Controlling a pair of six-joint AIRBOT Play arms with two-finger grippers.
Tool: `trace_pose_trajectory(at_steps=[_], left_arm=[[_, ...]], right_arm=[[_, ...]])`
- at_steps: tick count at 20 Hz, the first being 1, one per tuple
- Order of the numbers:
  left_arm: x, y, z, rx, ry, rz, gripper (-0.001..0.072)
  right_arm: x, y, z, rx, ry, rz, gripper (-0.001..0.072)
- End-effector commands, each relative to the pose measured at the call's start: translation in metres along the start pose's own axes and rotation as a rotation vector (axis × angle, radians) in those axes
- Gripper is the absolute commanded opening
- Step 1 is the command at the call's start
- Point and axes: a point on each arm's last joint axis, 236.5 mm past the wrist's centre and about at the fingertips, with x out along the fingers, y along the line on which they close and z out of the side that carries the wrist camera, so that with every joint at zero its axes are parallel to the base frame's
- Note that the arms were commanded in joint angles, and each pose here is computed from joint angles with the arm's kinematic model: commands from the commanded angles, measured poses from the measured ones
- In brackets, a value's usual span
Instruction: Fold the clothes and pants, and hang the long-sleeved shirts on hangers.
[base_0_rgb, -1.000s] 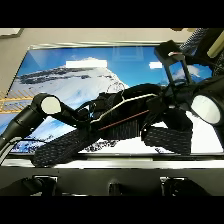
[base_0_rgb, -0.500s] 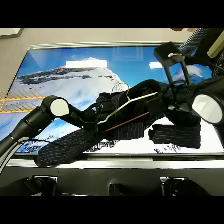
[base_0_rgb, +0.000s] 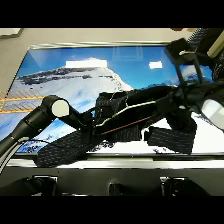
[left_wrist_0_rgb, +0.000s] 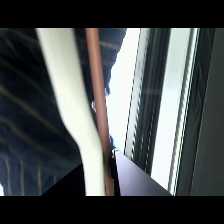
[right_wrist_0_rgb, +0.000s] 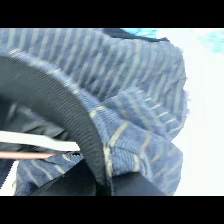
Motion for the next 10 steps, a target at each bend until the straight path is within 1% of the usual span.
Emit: trace_pose_trajectory(at_steps=[1,5,6,8,10], left_arm=[[-0.004,0.003,-0.027,0.017,0.115,0.012,0.0005],[-0.013,0.021,0.018,0.066,-0.016,0.123,0.0007],[-0.014,0.022,0.032,0.066,-0.061,0.126,0.0006],[-0.012,0.023,0.049,0.055,-0.123,0.118,0.0006],[-0.008,0.023,0.056,0.098,-0.141,0.117,0.0006]], right_arm=[[-0.004,-0.009,0.001,0.019,-0.012,-0.028,0.0015],[-0.001,0.037,0.008,0.021,-0.027,0.155,0.0015],[0.001,0.046,0.007,0.021,-0.014,0.185,0.0015],[0.004,0.055,0.006,0.02,0.002,0.214,0.0015],[0.007,0.058,0.006,0.019,0.007,0.223,0.0015]])
